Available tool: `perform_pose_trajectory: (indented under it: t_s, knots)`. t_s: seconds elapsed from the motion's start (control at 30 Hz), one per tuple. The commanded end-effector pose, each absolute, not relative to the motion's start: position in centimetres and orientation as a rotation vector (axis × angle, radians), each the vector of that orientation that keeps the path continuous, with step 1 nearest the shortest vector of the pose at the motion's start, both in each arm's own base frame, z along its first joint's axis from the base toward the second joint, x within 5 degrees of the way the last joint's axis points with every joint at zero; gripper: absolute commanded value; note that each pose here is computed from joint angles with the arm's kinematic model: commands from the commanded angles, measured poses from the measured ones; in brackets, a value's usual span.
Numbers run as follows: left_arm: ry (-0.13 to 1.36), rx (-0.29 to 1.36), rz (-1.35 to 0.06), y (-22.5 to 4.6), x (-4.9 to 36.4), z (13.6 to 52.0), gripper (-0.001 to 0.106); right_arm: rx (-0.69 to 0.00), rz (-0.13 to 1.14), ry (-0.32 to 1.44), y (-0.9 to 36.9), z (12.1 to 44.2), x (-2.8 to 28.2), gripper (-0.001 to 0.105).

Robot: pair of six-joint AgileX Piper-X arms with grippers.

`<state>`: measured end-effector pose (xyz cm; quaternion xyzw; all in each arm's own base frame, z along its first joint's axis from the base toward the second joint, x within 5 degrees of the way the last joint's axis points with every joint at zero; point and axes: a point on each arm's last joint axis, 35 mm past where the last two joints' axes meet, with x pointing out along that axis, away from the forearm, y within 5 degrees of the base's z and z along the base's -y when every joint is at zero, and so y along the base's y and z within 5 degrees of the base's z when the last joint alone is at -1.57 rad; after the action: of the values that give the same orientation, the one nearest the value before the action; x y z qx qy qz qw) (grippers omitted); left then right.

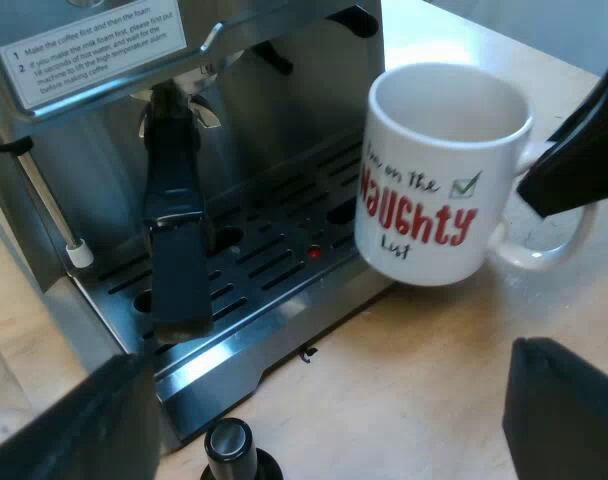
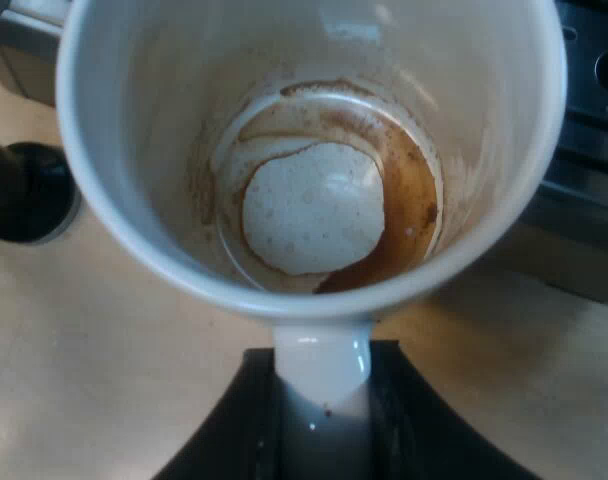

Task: Place mug into machine

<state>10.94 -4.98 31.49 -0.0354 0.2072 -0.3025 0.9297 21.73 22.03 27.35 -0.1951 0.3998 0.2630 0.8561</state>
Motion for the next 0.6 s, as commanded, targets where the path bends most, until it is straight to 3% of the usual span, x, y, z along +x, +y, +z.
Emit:
perform_pose_trajectory:
  t_s: [0.03, 0.6]
  knots:
    - [0.408, -0.069, -0.637, -5.1, 11.0, 31.7, 0.071, -0.385, 0.567, 0.736, 23.1, 28.8, 22.4, 0.000]
    - [0.408, -0.069, -0.637, -5.1, 11.0, 31.7, 0.071, -0.372, 0.532, 0.705, 26.5, 26.6, 25.3, 0.000]
